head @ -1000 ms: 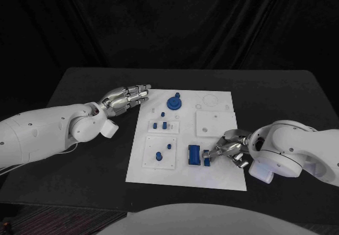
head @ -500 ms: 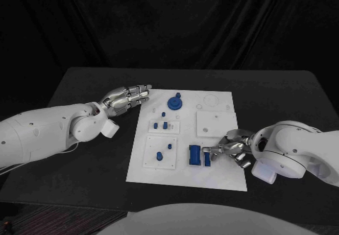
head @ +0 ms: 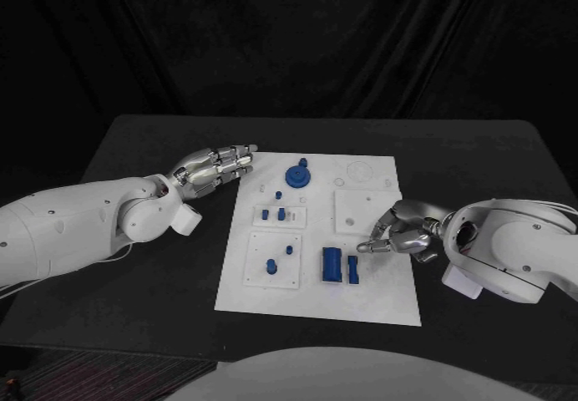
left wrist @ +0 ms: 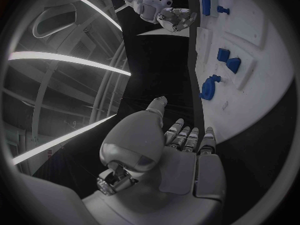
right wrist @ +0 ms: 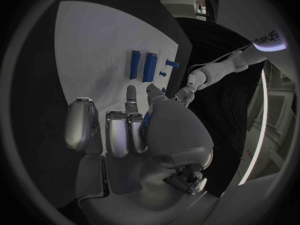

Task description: Assemble the parts on the task board

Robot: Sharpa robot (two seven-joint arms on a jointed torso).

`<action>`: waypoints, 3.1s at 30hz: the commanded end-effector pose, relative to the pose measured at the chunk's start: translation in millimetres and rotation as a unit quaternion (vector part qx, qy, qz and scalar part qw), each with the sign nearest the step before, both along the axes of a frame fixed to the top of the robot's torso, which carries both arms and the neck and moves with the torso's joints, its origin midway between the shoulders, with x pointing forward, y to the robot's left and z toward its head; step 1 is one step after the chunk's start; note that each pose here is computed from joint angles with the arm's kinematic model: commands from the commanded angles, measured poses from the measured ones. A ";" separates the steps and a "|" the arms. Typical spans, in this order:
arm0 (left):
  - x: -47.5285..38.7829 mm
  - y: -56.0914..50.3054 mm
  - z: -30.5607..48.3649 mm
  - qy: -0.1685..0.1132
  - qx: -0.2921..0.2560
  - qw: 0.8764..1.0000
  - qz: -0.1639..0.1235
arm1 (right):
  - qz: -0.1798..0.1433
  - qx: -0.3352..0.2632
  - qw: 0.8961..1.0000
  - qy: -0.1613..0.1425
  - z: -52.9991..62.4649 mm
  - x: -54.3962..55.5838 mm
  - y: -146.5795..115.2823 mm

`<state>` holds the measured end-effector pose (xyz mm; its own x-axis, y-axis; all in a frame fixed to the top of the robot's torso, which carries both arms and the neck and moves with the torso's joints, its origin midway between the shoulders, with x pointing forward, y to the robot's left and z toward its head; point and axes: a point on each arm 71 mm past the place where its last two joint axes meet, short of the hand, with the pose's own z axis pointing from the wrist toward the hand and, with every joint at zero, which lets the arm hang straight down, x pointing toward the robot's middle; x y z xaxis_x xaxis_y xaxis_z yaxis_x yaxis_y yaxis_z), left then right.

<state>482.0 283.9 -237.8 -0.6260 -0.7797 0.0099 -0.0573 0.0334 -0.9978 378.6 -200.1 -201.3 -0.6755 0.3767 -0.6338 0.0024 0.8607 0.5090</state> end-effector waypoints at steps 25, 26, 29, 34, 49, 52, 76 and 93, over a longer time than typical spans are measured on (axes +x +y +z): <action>-1.2 -0.9 -0.2 -0.001 -0.008 1.000 -0.004 | 0.155 -0.159 0.973 -0.069 -18.4 -17.3 14.7; -1.3 -0.8 -0.2 -0.001 -0.008 1.000 -0.004 | 0.157 -0.160 0.972 -0.068 -18.8 -17.9 15.4; -1.5 -0.7 -0.2 0.000 -0.008 1.000 -0.004 | 0.160 -0.162 0.972 -0.065 -19.4 -18.9 17.3; -1.5 -0.9 -0.2 0.000 -0.008 1.000 -0.004 | 0.163 -0.165 0.971 -0.063 -20.5 -19.2 19.9; -1.4 -2.0 -0.5 0.001 -0.008 1.000 -0.006 | 0.156 -0.172 0.971 -0.057 -27.4 -18.0 21.7; -1.4 -1.8 -0.5 0.001 -0.008 1.000 -0.006 | 0.153 -0.173 0.971 -0.056 -28.7 -17.4 20.9; -1.2 -2.3 -0.9 0.002 -0.008 1.000 -0.008 | 0.138 -0.178 0.973 -0.047 -33.3 -15.0 19.8; -1.3 -2.6 -1.3 0.003 -0.008 1.000 -0.008 | 0.144 -0.173 0.974 -0.029 -35.2 -16.7 18.1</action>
